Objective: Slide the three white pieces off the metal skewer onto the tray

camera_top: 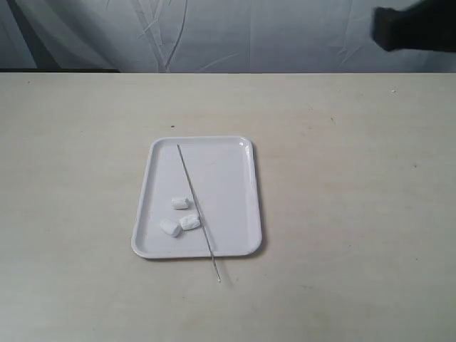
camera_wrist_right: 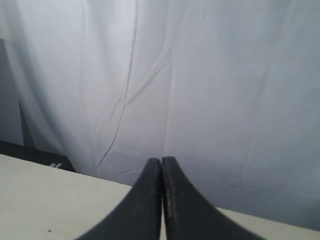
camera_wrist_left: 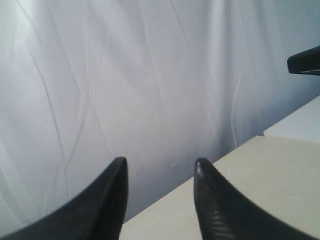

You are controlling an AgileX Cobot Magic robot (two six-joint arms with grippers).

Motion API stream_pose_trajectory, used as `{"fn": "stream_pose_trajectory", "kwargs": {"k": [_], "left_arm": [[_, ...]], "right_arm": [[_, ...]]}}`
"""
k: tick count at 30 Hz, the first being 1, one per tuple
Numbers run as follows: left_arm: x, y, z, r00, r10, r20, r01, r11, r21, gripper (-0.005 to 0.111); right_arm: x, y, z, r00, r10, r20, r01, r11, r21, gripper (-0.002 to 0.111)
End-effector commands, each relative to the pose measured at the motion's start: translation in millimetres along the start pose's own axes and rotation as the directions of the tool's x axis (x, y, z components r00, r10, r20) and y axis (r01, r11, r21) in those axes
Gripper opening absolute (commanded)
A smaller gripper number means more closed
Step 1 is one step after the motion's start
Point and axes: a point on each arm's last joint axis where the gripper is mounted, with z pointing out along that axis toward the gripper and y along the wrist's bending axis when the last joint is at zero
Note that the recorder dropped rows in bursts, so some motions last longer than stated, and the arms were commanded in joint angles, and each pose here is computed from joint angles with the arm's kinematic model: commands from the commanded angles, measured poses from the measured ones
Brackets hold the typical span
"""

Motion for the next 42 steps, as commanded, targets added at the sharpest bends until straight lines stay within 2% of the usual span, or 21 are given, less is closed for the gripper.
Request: {"fn": "stream_pose_trajectory", "kwargs": {"k": [1, 4, 8, 10, 12, 14, 16, 19, 24, 38, 42], "left_arm": [[20.1, -27.5, -21.6, 0.999, -0.036, 0.020, 0.036, 0.999, 0.010, 0.042], [41.2, -40.5, -32.2, 0.998, -0.069, 0.008, 0.069, 0.998, 0.011, 0.042], [60.1, -48.6, -44.5, 0.994, -0.108, -0.010, 0.107, 0.993, -0.043, 0.042], [62.3, -47.5, -52.2, 0.996, -0.090, 0.004, 0.090, 0.987, -0.134, 0.042], [63.5, -45.0, -59.6, 0.997, -0.071, 0.014, 0.073, 0.971, -0.228, 0.042], [66.6, -37.9, -63.9, 0.993, -0.117, 0.023, 0.118, 0.938, -0.326, 0.042], [69.6, -33.7, -65.0, 0.983, -0.177, 0.049, 0.183, 0.911, -0.369, 0.042], [75.6, -35.4, -63.8, 0.957, -0.281, 0.066, 0.286, 0.893, -0.347, 0.042], [76.7, -41.7, -61.7, 0.956, -0.292, 0.039, 0.291, 0.914, -0.284, 0.042], [77.0, -44.2, -61.0, 0.956, -0.292, 0.028, 0.289, 0.922, -0.259, 0.042], [77.4, -47.9, -60.1, 0.955, -0.296, 0.012, 0.291, 0.931, -0.221, 0.041]], "right_arm": [[24.4, -17.3, -47.0, 0.995, 0.095, 0.013, -0.093, 0.990, -0.103, 0.000], [47.3, -20.1, -75.9, 0.990, 0.136, 0.041, -0.123, 0.966, -0.229, 0.000], [72.1, -30.0, -101.9, 0.961, 0.270, 0.053, -0.246, 0.931, -0.271, 0.000], [83.4, -33.2, -109.1, 0.947, 0.318, 0.048, -0.294, 0.915, -0.276, 0.000], [91.5, -34.4, -112.6, 0.952, 0.299, 0.061, -0.272, 0.922, -0.276, 0.000], [99.2, -33.9, -113.2, 0.954, 0.294, 0.053, -0.269, 0.923, -0.274, 0.000], [105.0, -32.6, -112.7, 0.957, 0.287, 0.042, -0.265, 0.924, -0.275, 0.000], [107.6, -32.5, -112.2, 0.958, 0.283, 0.035, -0.264, 0.926, -0.269, 0.000], [107.3, -31.6, -112.4, 0.958, 0.285, 0.035, -0.264, 0.923, -0.279, 0.000], [107.4, -31.9, -112.4, 0.959, 0.281, 0.036, -0.261, 0.925, -0.276, 0.000], [107.4, -42.8, -111.4, 0.979, 0.187, 0.087, -0.176, 0.977, -0.120, 0.000]]}}
